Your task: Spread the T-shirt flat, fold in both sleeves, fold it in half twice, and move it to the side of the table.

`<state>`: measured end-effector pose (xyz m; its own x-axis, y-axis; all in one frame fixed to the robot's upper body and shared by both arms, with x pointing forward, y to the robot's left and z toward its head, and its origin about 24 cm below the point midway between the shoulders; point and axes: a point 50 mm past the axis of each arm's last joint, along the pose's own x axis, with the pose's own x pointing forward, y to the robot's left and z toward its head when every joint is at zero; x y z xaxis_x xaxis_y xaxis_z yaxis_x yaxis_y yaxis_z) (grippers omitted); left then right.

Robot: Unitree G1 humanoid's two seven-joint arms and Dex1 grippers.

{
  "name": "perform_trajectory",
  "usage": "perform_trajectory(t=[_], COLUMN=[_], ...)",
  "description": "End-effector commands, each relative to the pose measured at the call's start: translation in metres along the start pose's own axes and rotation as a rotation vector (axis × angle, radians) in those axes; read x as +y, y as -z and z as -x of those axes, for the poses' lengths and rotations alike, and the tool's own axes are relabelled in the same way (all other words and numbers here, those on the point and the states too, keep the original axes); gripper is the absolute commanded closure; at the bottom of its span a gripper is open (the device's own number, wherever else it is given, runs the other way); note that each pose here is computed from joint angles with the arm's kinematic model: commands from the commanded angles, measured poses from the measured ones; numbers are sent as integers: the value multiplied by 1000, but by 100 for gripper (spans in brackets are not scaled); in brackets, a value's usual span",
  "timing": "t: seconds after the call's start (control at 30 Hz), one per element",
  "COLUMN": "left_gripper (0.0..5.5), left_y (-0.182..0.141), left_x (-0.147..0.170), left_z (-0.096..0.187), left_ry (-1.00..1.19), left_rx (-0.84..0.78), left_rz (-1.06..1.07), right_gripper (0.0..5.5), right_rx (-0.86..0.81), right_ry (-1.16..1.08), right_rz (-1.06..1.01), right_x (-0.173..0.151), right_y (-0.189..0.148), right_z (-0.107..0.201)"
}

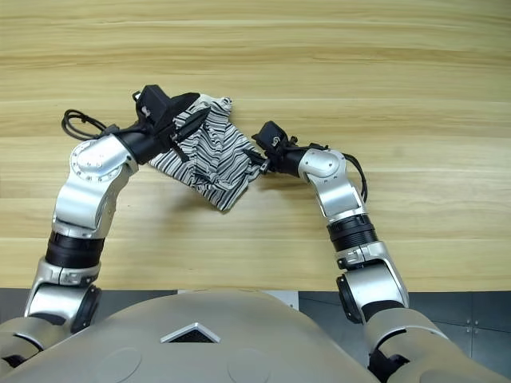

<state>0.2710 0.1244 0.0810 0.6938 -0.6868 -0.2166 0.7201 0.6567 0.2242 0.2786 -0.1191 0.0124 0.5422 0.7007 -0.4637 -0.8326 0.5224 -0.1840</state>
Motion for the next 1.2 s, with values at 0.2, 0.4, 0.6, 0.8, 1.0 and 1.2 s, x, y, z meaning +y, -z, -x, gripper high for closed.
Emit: perform_trajectory(t=[0.2, 0.4, 0.6, 0.8, 1.0, 1.2], left_gripper=[410, 410, 410, 410, 410, 410], left_y=[-12, 7, 9, 9, 11, 21], left_x=[2, 13, 35, 31, 31, 44], left_z=[-60, -76, -68, -64, -61, -60], left_ry=[194, 179, 103, 138, 162, 108], left_rx=[81, 239, 271, 271, 291, 345], left_rz=[-6, -148, -261, -239, -150, -131], right_gripper=[371, 371, 371, 371, 371, 371], right_rx=[149, 135, 129, 132, 137, 135], right_ry=[-16, -25, -23, -14, 7, 15], right_rz=[92, 96, 92, 94, 103, 103], right_x=[3, 7, 9, 9, 7, 6], right_y=[24, 21, 21, 22, 22, 23], right_z=[4, 0, 1, 0, 0, 1])
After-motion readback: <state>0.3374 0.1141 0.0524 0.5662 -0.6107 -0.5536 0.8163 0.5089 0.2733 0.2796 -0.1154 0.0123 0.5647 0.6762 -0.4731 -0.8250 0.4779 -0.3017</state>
